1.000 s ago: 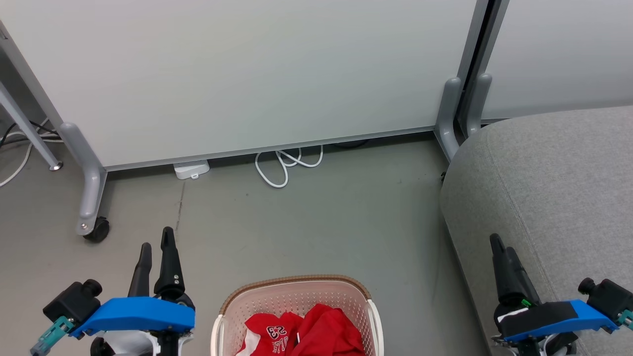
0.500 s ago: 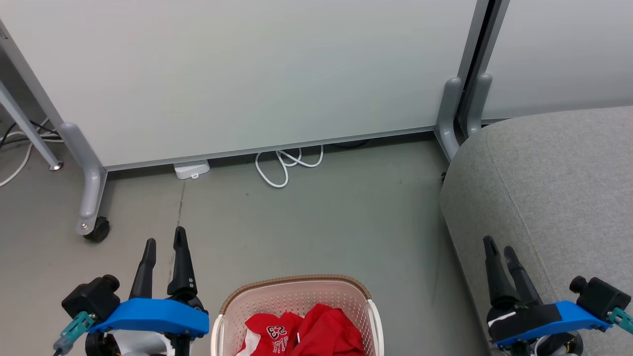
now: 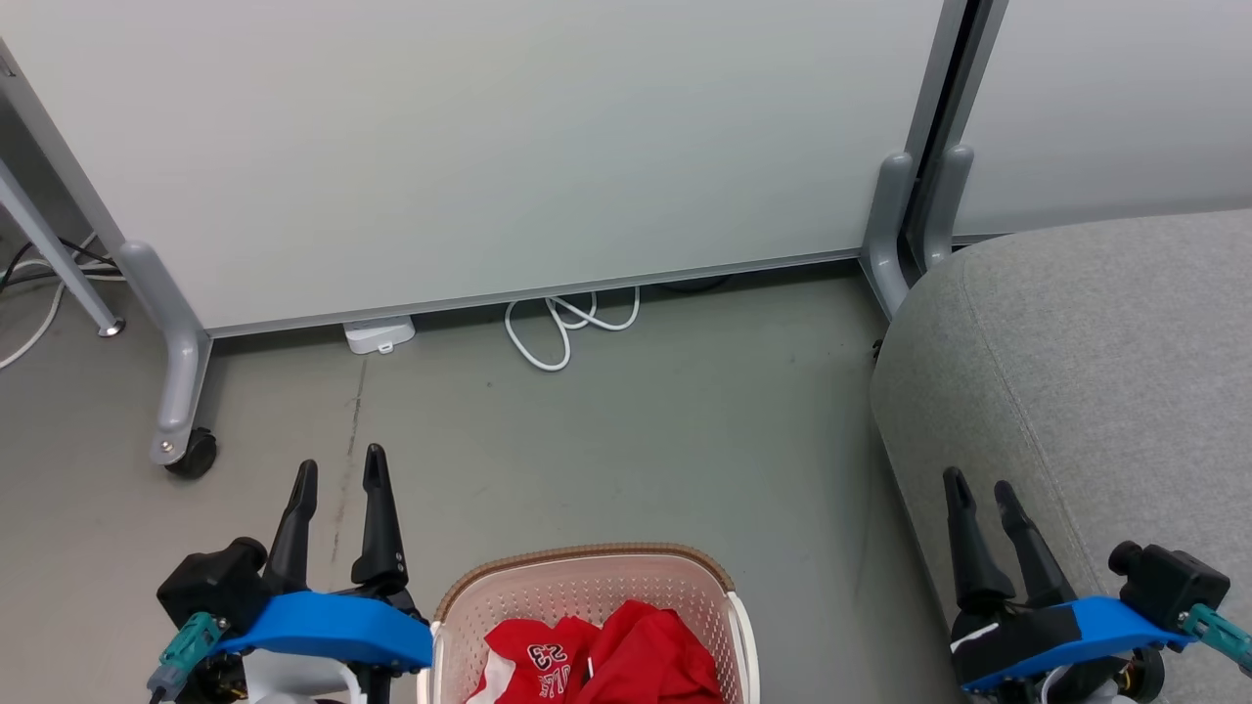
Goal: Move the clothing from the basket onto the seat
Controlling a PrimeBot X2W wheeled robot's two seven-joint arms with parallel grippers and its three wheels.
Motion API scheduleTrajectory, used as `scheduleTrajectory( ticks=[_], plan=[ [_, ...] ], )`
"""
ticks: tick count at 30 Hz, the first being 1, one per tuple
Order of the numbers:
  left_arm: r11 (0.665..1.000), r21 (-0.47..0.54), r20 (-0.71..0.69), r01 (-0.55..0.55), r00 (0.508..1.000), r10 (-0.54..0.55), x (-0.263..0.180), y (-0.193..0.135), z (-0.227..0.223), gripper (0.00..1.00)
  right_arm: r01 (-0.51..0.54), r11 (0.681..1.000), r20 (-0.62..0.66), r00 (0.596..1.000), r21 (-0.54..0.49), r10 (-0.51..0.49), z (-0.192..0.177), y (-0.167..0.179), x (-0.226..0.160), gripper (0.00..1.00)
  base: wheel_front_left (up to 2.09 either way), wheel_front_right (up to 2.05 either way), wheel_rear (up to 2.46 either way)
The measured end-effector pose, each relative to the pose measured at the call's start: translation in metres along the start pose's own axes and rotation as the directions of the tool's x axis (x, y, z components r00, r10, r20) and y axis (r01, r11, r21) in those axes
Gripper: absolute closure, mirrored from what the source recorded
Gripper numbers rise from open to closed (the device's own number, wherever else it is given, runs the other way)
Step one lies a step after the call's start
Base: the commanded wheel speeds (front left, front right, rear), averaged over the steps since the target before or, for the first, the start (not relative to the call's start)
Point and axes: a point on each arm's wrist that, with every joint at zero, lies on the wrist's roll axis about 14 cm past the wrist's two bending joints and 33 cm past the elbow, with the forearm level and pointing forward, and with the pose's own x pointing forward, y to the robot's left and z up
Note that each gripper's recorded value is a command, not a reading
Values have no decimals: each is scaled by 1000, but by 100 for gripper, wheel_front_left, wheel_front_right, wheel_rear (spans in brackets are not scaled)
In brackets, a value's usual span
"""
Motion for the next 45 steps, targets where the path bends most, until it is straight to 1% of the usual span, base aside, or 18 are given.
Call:
scheduleTrajectory(
  ticks=[16, 32, 42, 45],
  plan=[
    [987, 156, 20, 43, 999, -46, 0, -10, 1, 0, -35, 990, 5, 999, -139, 36, -2, 7, 1, 0, 0, 0, 0],
    [955, 284, 28, 81, 995, -93, -1, -18, 0, 0, -74, 961, -4, 997, -268, 76, -6, 14, 1, 0, 0, 0, 0],
    [942, 317, 7, 112, 993, -121, -3, -20, -8, 0, -97, 938, -7, 995, -332, 100, -8, 18, 0, 0, 0, 0, 0],
    [942, 311, -8, 122, 992, -126, -3, -19, -12, 0, -102, 931, -9, 994, -351, 105, -8, 19, 0, 0, 0, 0, 0]
  ],
)
